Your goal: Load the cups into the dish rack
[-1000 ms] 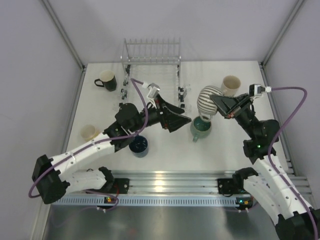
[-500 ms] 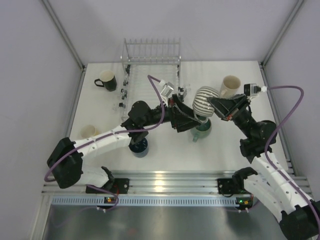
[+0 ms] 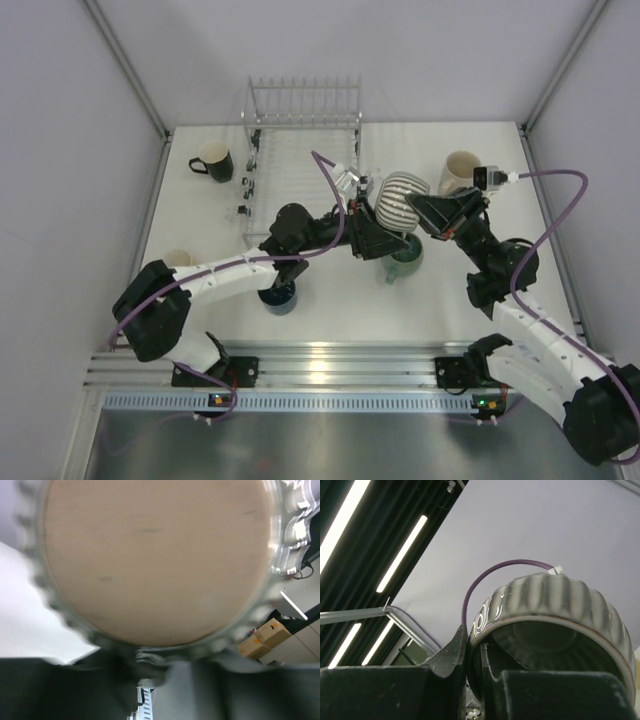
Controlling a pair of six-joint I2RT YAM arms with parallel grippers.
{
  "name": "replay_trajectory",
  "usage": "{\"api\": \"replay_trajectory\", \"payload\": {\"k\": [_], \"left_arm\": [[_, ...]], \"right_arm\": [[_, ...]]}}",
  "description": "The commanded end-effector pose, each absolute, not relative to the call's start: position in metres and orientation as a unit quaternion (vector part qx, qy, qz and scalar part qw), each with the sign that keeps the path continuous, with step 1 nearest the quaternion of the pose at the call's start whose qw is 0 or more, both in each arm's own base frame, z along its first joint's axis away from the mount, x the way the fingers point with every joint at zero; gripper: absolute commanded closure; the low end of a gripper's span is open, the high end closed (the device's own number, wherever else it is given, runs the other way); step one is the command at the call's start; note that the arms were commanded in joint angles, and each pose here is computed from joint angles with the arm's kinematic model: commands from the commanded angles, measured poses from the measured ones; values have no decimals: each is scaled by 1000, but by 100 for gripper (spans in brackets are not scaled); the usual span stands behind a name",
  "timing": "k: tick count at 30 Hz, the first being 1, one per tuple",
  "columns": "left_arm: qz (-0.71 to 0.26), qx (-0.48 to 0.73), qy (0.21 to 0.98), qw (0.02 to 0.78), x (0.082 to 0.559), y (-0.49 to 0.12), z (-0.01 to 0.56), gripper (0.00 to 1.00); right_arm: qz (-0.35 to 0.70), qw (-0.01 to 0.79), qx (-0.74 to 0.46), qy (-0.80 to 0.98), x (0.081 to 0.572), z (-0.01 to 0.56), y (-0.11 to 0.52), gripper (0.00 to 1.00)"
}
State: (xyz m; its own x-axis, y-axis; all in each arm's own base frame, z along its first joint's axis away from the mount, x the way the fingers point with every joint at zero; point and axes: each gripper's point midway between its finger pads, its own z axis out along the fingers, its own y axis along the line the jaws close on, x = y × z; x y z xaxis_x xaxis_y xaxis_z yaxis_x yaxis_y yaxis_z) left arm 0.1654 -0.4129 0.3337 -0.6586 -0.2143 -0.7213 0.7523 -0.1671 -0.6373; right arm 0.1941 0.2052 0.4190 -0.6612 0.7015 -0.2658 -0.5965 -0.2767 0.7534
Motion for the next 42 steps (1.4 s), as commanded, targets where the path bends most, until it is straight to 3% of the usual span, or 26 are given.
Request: {"api": "replay_trajectory", "payload": {"k": [1, 3, 4, 5, 9, 16, 21, 28, 33, 37, 42], "left_arm": [[-755, 259, 472, 374, 149, -402, 379, 66], [-751, 256, 479, 376, 150, -401, 378, 78], [-747, 253, 482, 382, 152, -401, 378, 95], [-743, 250, 490, 382, 153, -400, 374, 100], [-727, 238, 506, 399, 156, -393, 372, 100], [-671, 222, 564, 427, 167, -380, 356, 100], [-647, 224, 589, 430, 169, -374, 342, 100], [-532, 199, 678, 466, 198, -350, 317, 100], [-403, 181, 738, 509, 237, -321, 305, 100], [-293, 140, 788, 523, 280, -296, 287, 100], [-221, 82, 814, 530, 342, -266, 279, 100]], "right_arm": [[800, 432, 18, 417, 174, 433, 205, 100], [791, 440, 15, 424, 173, 429, 206, 100], [785, 438, 22, 437, 177, 423, 207, 100], [780, 446, 16, 438, 175, 423, 206, 98], [757, 459, 19, 466, 176, 411, 207, 89], [704, 490, 36, 513, 181, 393, 200, 59], [684, 489, 36, 540, 180, 383, 200, 46], [637, 498, 44, 587, 169, 360, 189, 13], [573, 521, 54, 631, 168, 341, 173, 2], [501, 544, 60, 670, 176, 326, 158, 1], [445, 553, 53, 703, 183, 317, 149, 1]]}}
